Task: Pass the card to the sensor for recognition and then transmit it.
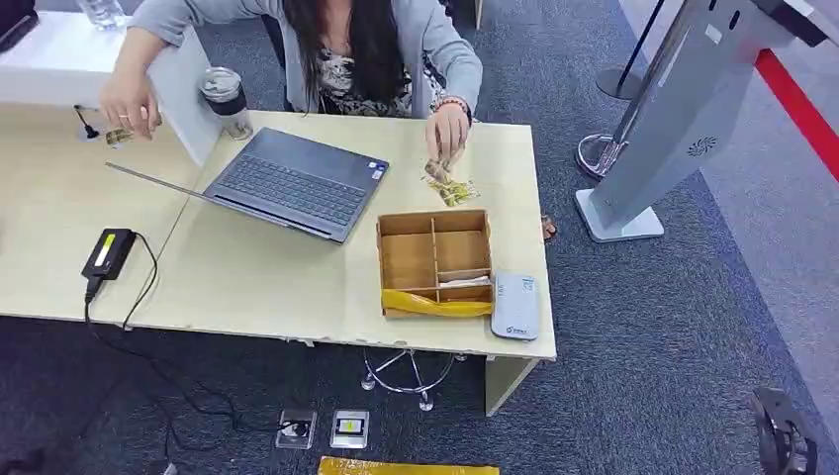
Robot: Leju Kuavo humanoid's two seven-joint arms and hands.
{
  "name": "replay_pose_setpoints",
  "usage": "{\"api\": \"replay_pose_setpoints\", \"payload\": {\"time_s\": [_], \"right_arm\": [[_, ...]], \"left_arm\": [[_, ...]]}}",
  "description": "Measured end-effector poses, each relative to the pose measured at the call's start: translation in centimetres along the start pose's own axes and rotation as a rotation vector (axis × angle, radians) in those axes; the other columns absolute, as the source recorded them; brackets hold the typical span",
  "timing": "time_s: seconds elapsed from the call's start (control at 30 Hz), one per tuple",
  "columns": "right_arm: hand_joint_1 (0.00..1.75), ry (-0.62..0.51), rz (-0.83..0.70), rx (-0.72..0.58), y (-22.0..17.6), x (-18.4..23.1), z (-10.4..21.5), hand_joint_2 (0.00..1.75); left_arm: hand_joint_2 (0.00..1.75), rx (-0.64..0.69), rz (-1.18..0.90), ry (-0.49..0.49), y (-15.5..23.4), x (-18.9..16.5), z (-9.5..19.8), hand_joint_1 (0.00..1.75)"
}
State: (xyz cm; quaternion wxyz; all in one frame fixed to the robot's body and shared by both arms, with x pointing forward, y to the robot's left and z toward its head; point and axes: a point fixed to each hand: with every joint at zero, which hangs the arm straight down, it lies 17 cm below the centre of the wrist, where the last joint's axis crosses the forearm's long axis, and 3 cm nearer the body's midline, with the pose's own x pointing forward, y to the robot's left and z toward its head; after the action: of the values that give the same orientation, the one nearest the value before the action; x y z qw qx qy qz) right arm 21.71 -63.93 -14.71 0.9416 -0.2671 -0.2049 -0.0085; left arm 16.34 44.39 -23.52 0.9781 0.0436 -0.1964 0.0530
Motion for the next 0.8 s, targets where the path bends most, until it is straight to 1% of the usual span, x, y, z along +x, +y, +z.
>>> {"api": "replay_pose_setpoints", "payload": {"time_s": [0.07,0.13,0.23,0.33,0.43,0.53,0.8], "right_arm": [[0.0,0.044,-0.04,0.029,1.7,-2.9,0.3,0.0],[0.0,0.103,-0.046,0.069,3.6,-5.5,0.7,0.0],[0.0,0.158,-0.11,0.105,5.2,-7.3,1.2,0.0],[0.0,0.155,-0.174,0.152,6.8,-7.6,1.6,0.0],[0.0,0.105,-0.183,0.152,7.2,-6.9,1.5,0.0],[0.0,0.086,-0.19,0.15,7.4,-6.3,1.5,0.0],[0.0,0.067,-0.15,0.157,7.7,-5.6,1.4,0.0]], "left_arm": [[0.0,0.019,0.043,-0.029,0.1,0.4,-0.1,0.0],[0.0,0.048,0.057,-0.046,0.4,0.7,-0.2,0.0],[0.0,0.067,0.072,-0.044,0.5,0.9,-0.3,0.0],[0.0,0.062,0.083,-0.006,0.4,0.6,-0.4,0.0],[0.0,0.062,0.096,0.038,0.4,0.0,-0.4,0.0],[0.0,0.055,0.11,0.062,0.4,-0.3,-0.3,0.0],[0.0,0.046,0.101,0.07,0.3,-0.8,-0.2,0.0]]}}
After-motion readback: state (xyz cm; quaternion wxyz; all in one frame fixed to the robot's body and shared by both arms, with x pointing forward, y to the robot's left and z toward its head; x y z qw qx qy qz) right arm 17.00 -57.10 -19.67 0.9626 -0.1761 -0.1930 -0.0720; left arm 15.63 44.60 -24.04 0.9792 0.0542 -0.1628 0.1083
